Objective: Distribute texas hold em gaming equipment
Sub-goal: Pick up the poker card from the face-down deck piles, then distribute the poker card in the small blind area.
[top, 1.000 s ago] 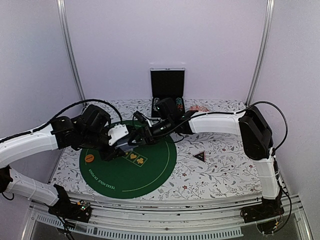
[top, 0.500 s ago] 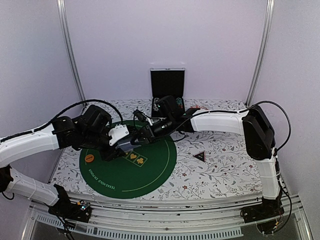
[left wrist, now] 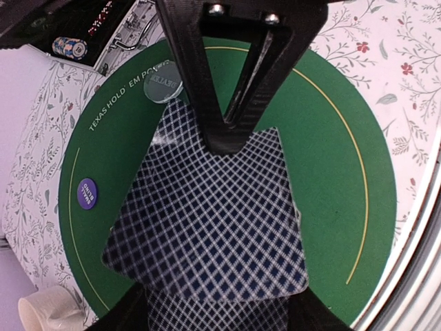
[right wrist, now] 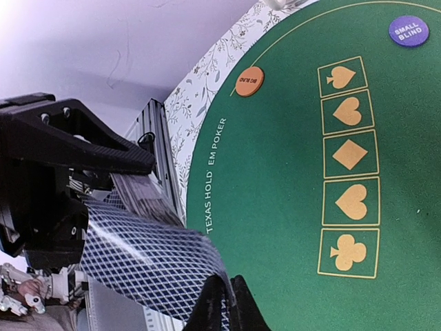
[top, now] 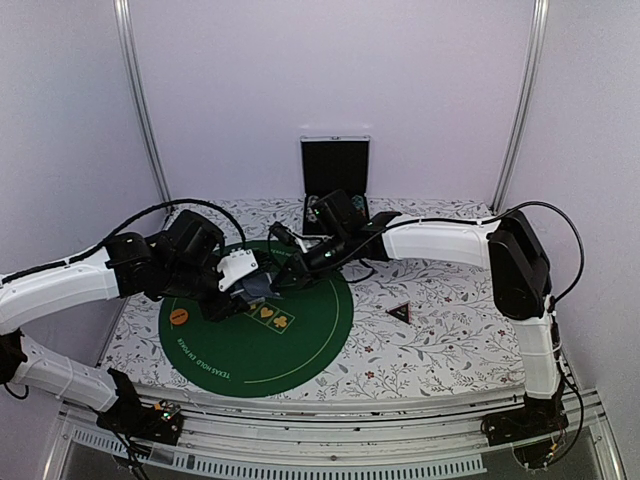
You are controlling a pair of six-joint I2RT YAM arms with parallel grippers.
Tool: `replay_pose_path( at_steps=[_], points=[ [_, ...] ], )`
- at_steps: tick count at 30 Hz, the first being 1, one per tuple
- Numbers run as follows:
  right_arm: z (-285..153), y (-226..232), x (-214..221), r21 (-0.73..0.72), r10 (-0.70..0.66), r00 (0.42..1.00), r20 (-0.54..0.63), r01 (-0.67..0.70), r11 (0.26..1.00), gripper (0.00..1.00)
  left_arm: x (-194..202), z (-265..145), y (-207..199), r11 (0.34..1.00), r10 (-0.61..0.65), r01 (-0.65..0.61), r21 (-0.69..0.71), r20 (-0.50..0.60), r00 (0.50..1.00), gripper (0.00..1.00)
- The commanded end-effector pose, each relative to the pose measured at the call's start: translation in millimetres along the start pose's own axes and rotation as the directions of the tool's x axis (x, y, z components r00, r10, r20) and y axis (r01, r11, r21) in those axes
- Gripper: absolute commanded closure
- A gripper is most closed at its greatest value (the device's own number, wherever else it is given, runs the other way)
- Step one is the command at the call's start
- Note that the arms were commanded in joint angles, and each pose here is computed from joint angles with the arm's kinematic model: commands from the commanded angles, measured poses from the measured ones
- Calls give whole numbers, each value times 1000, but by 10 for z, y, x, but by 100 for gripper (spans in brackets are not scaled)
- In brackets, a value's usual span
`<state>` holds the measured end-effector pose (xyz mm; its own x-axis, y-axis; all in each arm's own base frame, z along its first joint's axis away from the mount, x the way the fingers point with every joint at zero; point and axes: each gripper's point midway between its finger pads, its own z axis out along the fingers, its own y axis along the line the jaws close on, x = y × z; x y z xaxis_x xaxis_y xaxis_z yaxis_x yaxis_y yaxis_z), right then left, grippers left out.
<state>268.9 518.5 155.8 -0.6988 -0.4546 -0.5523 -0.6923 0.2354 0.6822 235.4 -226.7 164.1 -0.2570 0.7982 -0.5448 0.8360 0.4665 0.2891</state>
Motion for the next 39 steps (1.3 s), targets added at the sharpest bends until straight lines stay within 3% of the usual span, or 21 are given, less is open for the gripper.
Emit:
replay_pose_path(
  at_steps=[1,20,27,32,39],
  points=[
    [-195,228,-175,0,-56,998,36,56,998,96,-80,-3,54,1000,-8,8,-14,35,999,46],
    [-852,316,-405,48,-91,985,146,85,995,98,-68,-47,78,1000,-8,9,-29,39,999,45],
    [-1045,-28,-607,129,-19,968,249,-14,991,98,-87,-81,101,999,-9,11,-40,48,999,45],
    [-898,-412,-693,200,49,956,291,-111,974,98,-102,-107,115,999,-14,17,-45,54,998,45],
    [-540,-748,-920,98,151,913,378,-202,974,98,-141,-148,147,998,-19,23,-56,68,998,46]
  ],
)
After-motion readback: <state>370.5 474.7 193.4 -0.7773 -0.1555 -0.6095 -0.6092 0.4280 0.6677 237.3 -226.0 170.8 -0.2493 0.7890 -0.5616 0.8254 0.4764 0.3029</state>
